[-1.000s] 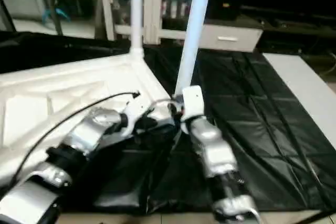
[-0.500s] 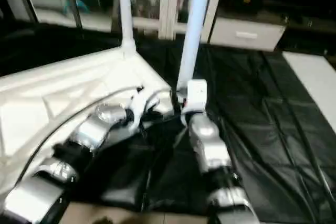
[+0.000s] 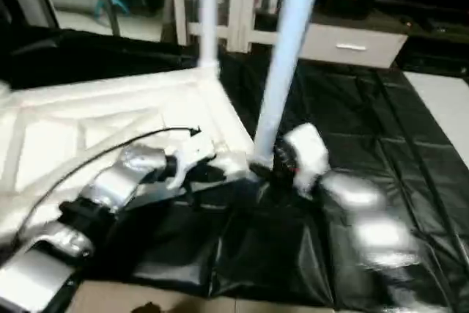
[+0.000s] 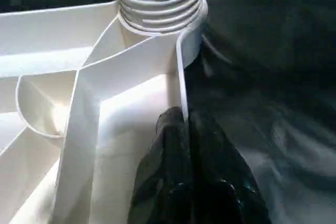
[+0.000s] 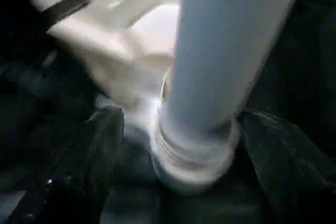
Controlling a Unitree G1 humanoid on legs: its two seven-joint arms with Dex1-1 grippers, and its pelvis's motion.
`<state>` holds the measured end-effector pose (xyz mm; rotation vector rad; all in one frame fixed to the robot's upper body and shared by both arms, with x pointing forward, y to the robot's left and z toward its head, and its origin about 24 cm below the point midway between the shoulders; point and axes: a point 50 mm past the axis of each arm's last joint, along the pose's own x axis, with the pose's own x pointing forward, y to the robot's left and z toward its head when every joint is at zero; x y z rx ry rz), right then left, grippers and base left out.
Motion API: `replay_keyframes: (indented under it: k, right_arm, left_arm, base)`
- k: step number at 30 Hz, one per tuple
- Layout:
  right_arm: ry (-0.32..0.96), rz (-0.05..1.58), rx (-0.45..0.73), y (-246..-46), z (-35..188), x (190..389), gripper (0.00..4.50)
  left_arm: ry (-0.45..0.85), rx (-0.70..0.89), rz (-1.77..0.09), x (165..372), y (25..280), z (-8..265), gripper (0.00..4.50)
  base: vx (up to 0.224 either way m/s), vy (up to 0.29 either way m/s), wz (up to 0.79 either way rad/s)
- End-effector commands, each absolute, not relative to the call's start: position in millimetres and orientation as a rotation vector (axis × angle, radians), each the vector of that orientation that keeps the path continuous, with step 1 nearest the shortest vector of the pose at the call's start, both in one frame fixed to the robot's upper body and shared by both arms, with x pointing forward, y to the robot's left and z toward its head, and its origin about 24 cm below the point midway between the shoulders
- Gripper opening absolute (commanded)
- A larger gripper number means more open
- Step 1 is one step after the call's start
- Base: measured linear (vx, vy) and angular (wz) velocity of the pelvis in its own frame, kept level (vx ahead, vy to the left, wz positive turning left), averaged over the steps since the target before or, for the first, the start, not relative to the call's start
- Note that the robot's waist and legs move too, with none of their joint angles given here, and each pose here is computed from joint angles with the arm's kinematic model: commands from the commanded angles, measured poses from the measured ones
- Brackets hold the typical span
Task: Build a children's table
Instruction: Rotate leg to tighten
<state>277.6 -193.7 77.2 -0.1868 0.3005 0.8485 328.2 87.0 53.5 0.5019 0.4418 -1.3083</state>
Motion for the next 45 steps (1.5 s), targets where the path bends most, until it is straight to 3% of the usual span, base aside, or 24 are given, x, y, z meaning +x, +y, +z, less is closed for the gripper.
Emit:
replay_keyframes:
  k: [1,7,13,16,18,27,33,45]
  right_arm:
    - [0.309,0.951,-0.194,-194.1,85.4,270.6,3.76]
    - [0.358,0.997,-0.228,-195.4,82.3,262.4,3.76]
    - [0.358,1.005,-0.219,-188.5,79.9,261.3,3.76]
    - [0.357,1.018,-0.215,-184.7,79.0,260.7,3.78]
    - [0.356,1.025,-0.215,-183.4,79.0,260.6,3.78]
    - [0.356,1.025,-0.219,-183.4,80.0,260.8,3.78]
    - [0.358,1.019,-0.232,-185.1,79.5,261.0,3.78]
    - [0.367,0.997,-0.238,-187.6,76.7,267.6,3.78]
  left_arm:
    - [0.526,0.539,-1.464,313.5,87.1,40.3,0.0]
    - [0.528,0.57,-1.551,308.4,94.3,42.0,0.0]
    - [0.501,0.539,-1.521,311.1,93.7,46.2,0.0]
    - [0.488,0.515,-1.522,312.0,91.9,49.0,0.57]
    - [0.474,0.528,-1.52,312.8,90.7,49.7,0.61]
    - [0.479,0.557,-1.505,313.8,90.0,46.4,0.61]
    - [0.5,0.582,-1.502,314.2,92.4,44.2,0.1]
    - [0.499,0.577,-1.496,312.0,92.7,41.6,0.1]
  base:
    - [0.0,0.0,0.0]
    - [0.0,0.0,0.0]
    - [0.0,0.0,0.0]
    - [0.0,0.0,0.0]
    - [0.0,0.0,0.0]
    - [0.0,0.0,0.0]
    - [0.0,0.0,0.0]
    - [0.0,0.0,0.0]
